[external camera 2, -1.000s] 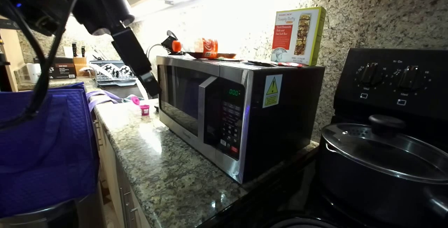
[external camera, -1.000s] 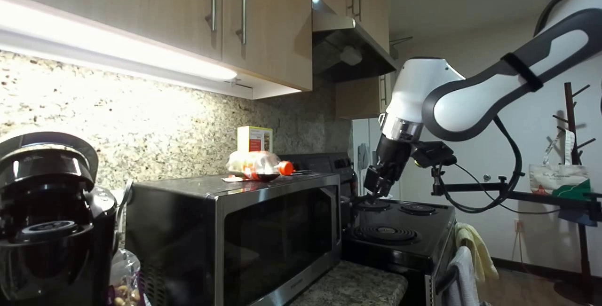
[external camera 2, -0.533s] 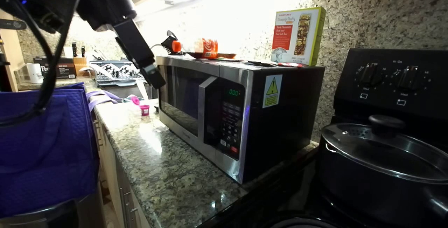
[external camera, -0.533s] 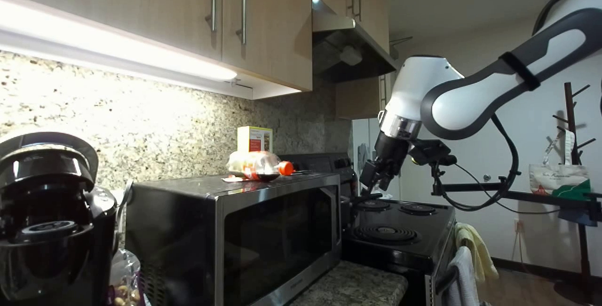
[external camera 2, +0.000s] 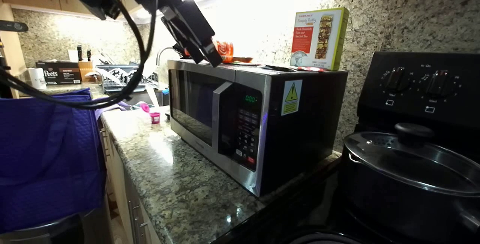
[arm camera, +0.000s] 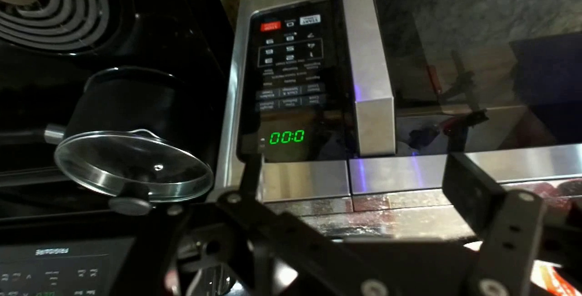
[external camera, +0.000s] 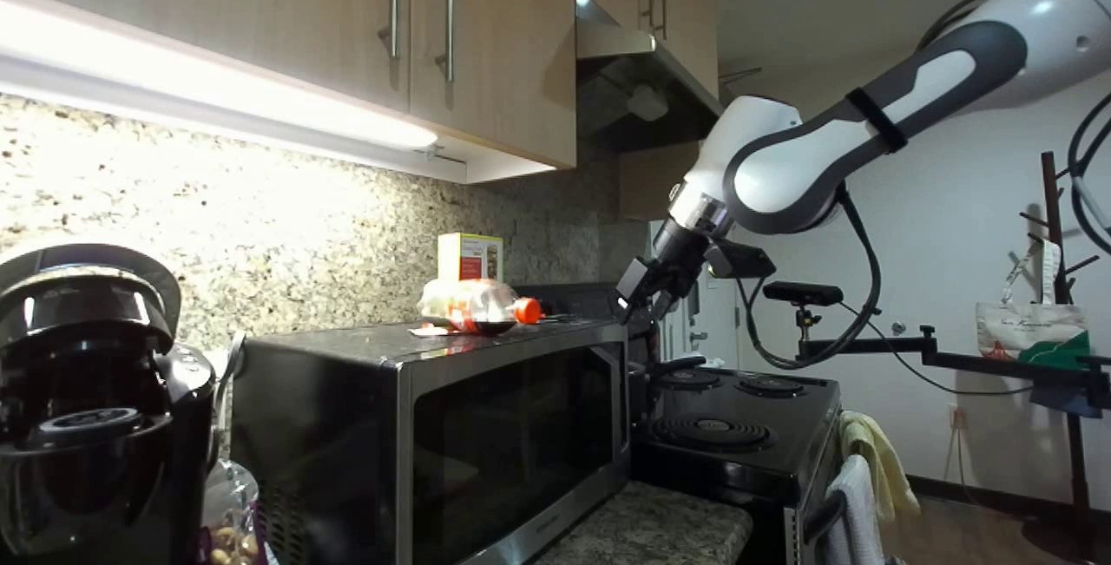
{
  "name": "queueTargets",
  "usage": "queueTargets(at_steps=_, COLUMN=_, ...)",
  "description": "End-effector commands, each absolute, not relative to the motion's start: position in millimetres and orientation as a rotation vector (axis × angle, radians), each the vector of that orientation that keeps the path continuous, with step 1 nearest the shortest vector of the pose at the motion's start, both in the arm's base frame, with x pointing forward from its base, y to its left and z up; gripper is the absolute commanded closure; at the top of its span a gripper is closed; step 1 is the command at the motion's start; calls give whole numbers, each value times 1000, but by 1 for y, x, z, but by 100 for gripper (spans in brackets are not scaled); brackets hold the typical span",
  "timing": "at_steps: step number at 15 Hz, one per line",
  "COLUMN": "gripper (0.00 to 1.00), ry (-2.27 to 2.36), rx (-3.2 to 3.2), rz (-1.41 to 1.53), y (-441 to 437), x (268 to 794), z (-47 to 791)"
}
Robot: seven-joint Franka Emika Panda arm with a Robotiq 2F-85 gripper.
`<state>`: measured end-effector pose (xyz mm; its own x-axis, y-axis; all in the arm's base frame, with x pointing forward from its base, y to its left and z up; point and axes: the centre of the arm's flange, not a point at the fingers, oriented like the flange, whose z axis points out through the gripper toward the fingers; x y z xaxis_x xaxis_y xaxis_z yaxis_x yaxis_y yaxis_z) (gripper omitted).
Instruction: Open the microwave
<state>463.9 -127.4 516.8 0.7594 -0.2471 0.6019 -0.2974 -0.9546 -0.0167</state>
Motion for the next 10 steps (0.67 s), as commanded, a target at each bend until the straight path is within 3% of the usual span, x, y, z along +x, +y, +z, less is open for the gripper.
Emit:
queueTargets(at_steps=1, gripper=0, ry=-392, rx=2969, rz=988, y=-141, x=497, z=514)
queueTargets(at_steps=10, gripper=0, ry=-257, rx=3078, rz=821, y=-148, x=520, z=495)
